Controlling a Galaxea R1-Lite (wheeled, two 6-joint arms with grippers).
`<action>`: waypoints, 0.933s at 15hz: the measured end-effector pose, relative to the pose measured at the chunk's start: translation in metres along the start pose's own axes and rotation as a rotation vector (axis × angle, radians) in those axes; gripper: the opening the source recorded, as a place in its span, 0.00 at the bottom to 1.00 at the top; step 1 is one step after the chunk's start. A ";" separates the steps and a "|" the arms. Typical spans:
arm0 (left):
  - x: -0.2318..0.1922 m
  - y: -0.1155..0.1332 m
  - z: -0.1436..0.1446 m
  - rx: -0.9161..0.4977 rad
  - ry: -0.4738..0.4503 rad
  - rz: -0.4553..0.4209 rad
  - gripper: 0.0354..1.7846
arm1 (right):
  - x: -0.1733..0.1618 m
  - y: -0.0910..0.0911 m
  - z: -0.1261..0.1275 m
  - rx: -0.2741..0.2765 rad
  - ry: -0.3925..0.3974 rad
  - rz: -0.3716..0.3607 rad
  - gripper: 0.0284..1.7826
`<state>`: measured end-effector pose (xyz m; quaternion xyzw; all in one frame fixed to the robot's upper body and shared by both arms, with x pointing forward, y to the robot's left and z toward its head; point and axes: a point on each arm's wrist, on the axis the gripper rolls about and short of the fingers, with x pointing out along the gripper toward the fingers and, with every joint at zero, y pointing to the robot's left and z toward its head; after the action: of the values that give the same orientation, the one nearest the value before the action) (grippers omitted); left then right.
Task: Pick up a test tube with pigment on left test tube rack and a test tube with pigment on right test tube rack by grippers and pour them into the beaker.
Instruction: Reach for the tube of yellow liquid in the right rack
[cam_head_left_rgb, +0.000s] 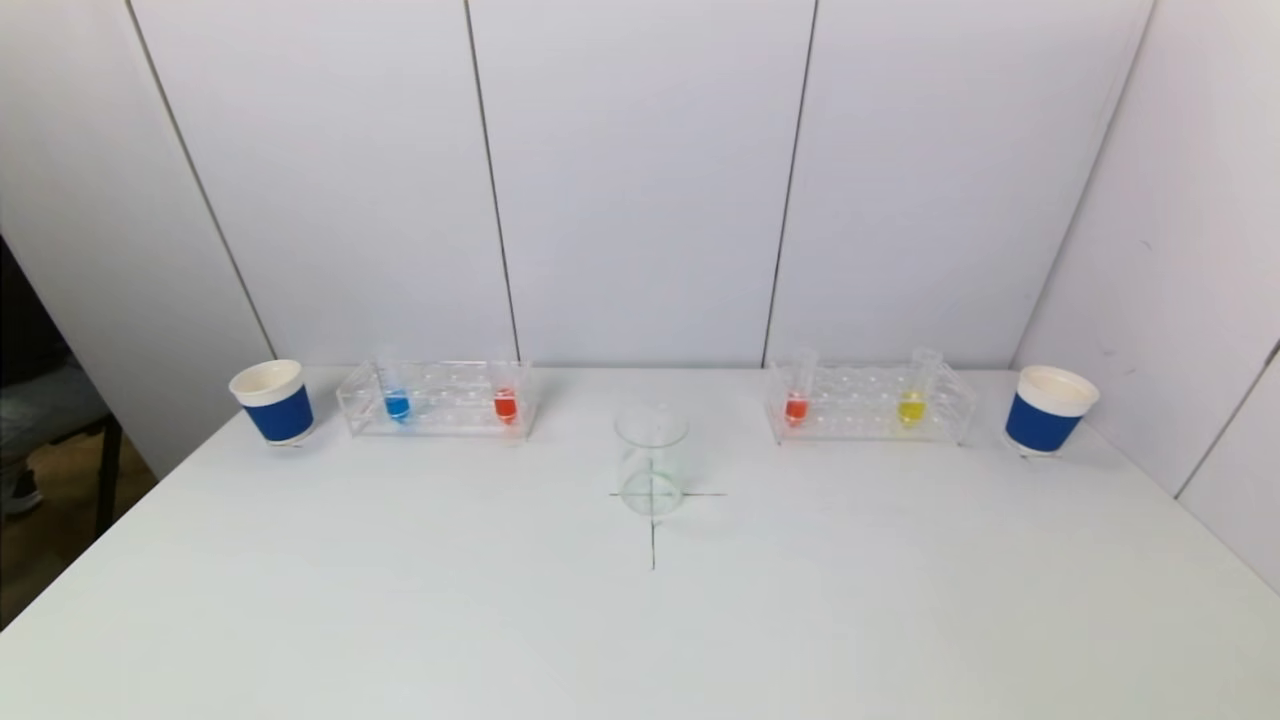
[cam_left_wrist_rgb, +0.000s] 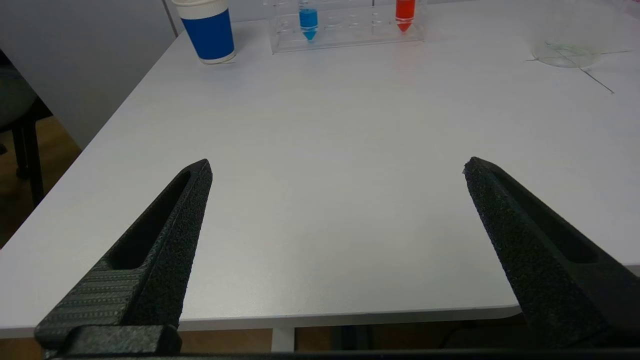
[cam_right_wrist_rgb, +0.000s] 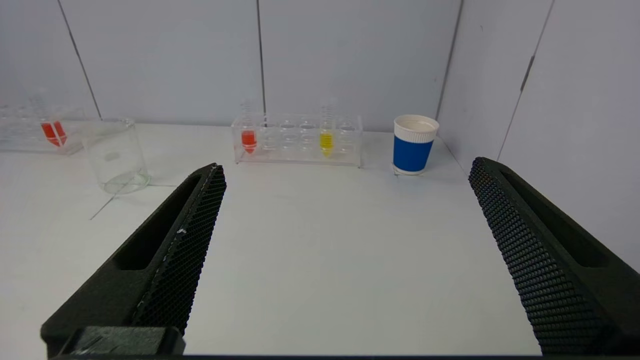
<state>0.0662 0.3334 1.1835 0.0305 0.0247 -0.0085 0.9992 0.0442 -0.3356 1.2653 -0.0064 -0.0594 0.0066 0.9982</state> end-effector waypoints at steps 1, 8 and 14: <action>0.000 0.000 0.000 0.000 0.000 0.000 0.99 | 0.002 0.000 0.008 0.000 -0.002 0.004 0.99; 0.000 0.000 0.000 0.000 0.000 -0.001 0.99 | 0.034 0.000 0.061 0.007 0.051 0.043 0.99; 0.000 0.000 0.000 0.000 0.000 -0.001 0.99 | 0.082 -0.001 0.094 0.012 0.094 0.059 0.99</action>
<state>0.0662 0.3334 1.1834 0.0304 0.0250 -0.0088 0.9992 0.1140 -0.3349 1.3683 -0.0025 -0.0124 0.0358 0.9993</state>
